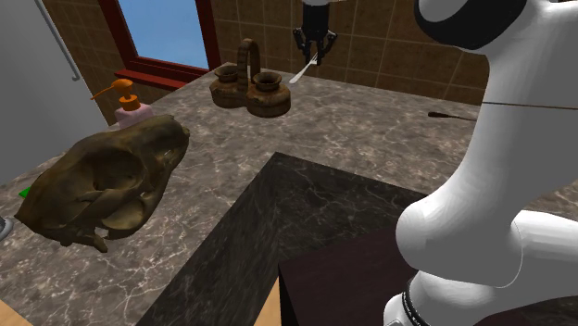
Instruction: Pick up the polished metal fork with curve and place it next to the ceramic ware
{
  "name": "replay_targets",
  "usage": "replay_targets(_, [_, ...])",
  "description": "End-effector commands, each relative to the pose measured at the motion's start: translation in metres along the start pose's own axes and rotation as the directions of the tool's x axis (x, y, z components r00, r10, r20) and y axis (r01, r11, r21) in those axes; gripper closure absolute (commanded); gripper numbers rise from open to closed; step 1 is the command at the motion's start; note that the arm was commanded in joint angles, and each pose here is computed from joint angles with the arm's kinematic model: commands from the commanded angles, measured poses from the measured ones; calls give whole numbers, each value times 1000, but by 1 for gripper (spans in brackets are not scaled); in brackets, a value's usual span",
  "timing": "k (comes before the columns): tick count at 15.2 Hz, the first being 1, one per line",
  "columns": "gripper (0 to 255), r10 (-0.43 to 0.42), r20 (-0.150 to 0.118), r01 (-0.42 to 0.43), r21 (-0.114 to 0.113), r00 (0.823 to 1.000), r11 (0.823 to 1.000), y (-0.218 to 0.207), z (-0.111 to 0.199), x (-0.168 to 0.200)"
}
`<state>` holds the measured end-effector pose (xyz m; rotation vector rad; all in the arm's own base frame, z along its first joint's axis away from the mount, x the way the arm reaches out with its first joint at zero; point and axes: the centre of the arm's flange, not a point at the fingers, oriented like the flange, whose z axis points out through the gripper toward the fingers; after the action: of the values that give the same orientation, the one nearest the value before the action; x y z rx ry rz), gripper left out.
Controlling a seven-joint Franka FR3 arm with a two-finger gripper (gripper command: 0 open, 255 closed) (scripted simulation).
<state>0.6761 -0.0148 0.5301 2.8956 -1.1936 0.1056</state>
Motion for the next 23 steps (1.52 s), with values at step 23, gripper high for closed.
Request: replay_targets(23, [255, 0, 0, 0, 0, 1000, 1000, 1, 126, -9])
